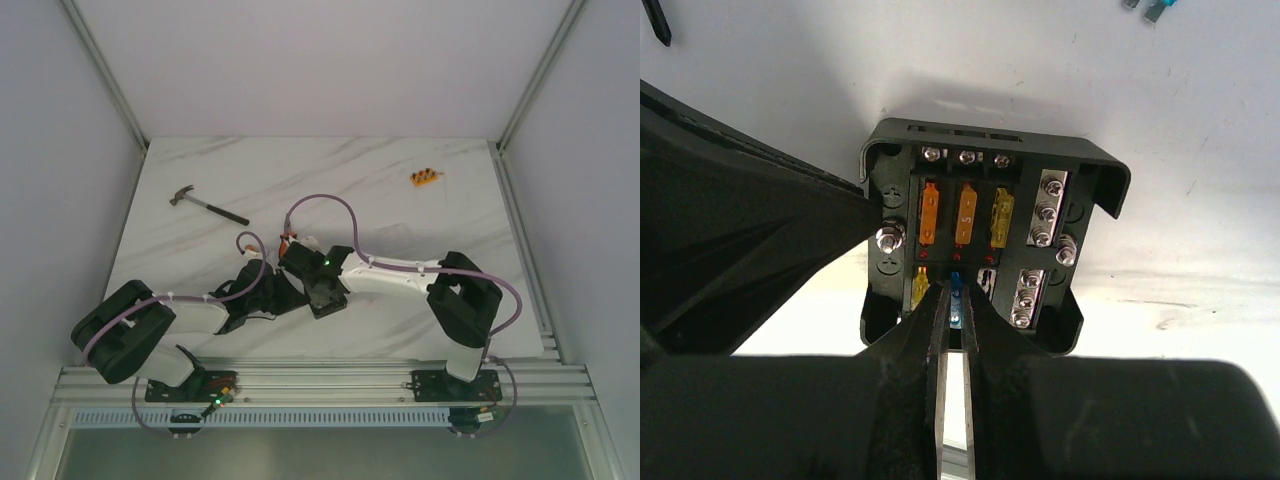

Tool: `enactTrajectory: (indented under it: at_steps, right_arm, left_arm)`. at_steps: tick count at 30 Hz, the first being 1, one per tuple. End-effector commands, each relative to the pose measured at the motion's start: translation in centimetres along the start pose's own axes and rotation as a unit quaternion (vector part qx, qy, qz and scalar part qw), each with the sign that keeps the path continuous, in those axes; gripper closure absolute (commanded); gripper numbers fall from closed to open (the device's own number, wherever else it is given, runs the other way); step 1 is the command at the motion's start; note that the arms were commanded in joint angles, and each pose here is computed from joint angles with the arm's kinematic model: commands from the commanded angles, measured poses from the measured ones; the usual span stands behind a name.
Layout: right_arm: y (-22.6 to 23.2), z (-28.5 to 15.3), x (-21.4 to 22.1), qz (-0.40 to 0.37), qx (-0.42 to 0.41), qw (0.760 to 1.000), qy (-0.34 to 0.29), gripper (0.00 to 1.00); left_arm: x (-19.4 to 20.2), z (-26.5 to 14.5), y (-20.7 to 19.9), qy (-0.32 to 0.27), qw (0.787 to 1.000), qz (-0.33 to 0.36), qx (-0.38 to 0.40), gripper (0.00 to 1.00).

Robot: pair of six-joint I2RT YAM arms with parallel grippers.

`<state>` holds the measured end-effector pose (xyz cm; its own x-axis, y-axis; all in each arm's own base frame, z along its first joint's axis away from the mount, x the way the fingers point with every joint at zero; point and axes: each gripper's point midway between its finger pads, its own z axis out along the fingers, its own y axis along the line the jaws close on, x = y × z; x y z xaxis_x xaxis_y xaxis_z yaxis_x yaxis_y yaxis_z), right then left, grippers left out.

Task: Snap on the fuse box
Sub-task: Install the fuse at the fuse box base.

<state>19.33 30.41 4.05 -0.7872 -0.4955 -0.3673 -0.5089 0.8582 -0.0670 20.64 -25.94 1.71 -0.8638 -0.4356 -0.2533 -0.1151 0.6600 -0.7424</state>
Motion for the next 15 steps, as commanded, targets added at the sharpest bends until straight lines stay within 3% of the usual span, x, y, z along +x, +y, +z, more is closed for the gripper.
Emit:
enactTrajectory:
  at_steps: [1, 15]
  right_arm:
    - [-2.0, 2.6, 7.6, -0.042, 0.036, 0.987, 0.15, 1.0]
    - [-1.9, 3.2, 13.3, -0.022, 0.042, 0.976, 0.212, 1.0]
  left_arm:
    - [1.1, 0.2, 2.5, 0.017, 0.999, -0.001, -0.051, 0.78]
    - [1.2, 0.2, 2.7, 0.017, 0.999, -0.008, -0.051, 0.79]
